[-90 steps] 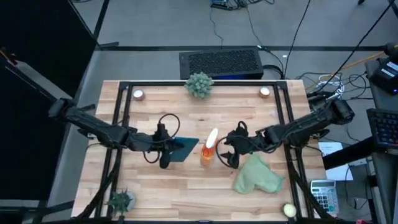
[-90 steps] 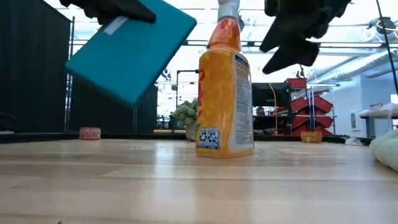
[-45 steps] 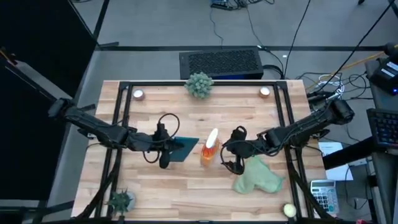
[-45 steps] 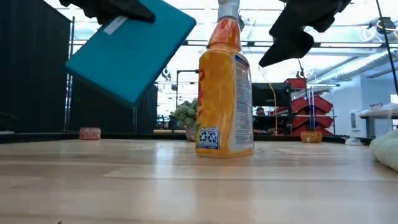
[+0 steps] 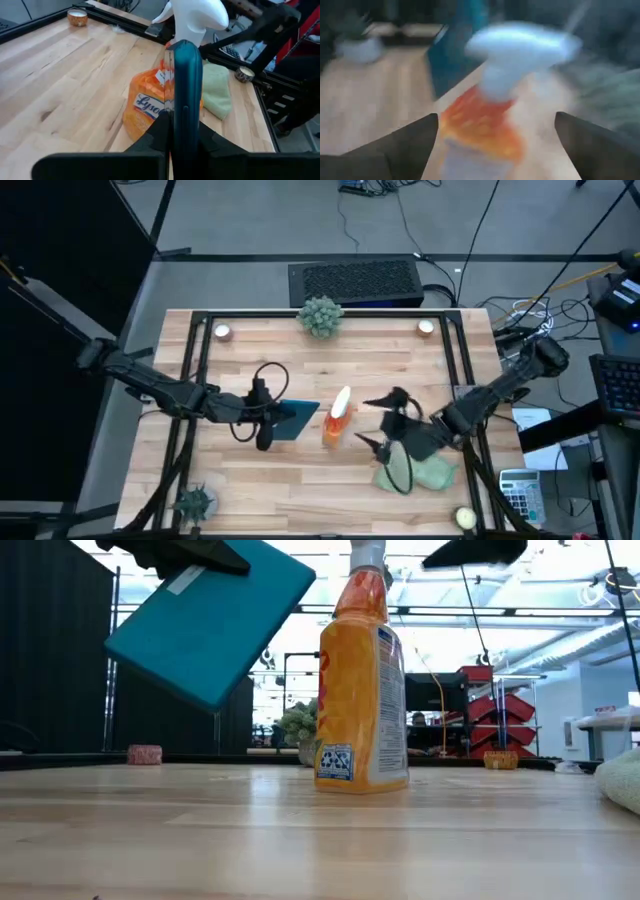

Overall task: Apply microfiber cloth
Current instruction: Spray the back of the tablet

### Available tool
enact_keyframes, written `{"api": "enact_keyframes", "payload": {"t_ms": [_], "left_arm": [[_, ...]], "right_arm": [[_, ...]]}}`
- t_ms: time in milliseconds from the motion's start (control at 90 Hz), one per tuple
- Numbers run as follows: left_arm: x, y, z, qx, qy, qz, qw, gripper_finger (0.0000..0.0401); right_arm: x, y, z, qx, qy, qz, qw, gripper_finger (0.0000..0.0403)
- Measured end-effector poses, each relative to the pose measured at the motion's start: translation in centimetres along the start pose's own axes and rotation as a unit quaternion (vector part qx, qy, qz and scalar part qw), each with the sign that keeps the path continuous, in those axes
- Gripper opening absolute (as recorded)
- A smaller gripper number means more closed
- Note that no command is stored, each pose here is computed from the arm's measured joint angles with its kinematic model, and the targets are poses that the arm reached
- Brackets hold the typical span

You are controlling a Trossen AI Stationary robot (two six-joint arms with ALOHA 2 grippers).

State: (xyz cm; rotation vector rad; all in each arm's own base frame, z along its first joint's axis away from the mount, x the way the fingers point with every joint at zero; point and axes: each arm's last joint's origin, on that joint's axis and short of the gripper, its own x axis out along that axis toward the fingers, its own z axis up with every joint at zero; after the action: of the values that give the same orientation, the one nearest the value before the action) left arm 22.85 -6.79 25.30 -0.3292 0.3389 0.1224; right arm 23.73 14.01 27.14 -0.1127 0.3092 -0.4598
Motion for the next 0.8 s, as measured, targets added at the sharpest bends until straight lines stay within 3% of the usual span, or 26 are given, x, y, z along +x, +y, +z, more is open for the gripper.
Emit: {"api": "enact_keyframes", "payload": {"t_ms": [100,378,500,800], "left_arm": [[0.1,0.2,0.1,-0.002,-0.001,0.003,1.000,0.0012],[0.3,0.6,0.4,-0.008,-0.007,0.012,1.000,0.0012],[0.3,0.7,0.4,-0.008,-0.007,0.012,1.000,0.0012],[0.3,0.7,0.3,-0.005,-0.004,0.013,1.000,0.0012]], "right_arm": [[-0.2,0.8,-0.2,-0.004,-0.026,-0.043,0.999,0.0384],[2.8,1.9,-1.0,0.021,-0.024,-0.061,0.998,0.0384],[3.9,1.5,-0.6,0.038,-0.019,-0.029,0.999,0.0384],[5.5,0.4,-0.3,0.052,-0.009,-0.024,0.998,0.0384]]}}
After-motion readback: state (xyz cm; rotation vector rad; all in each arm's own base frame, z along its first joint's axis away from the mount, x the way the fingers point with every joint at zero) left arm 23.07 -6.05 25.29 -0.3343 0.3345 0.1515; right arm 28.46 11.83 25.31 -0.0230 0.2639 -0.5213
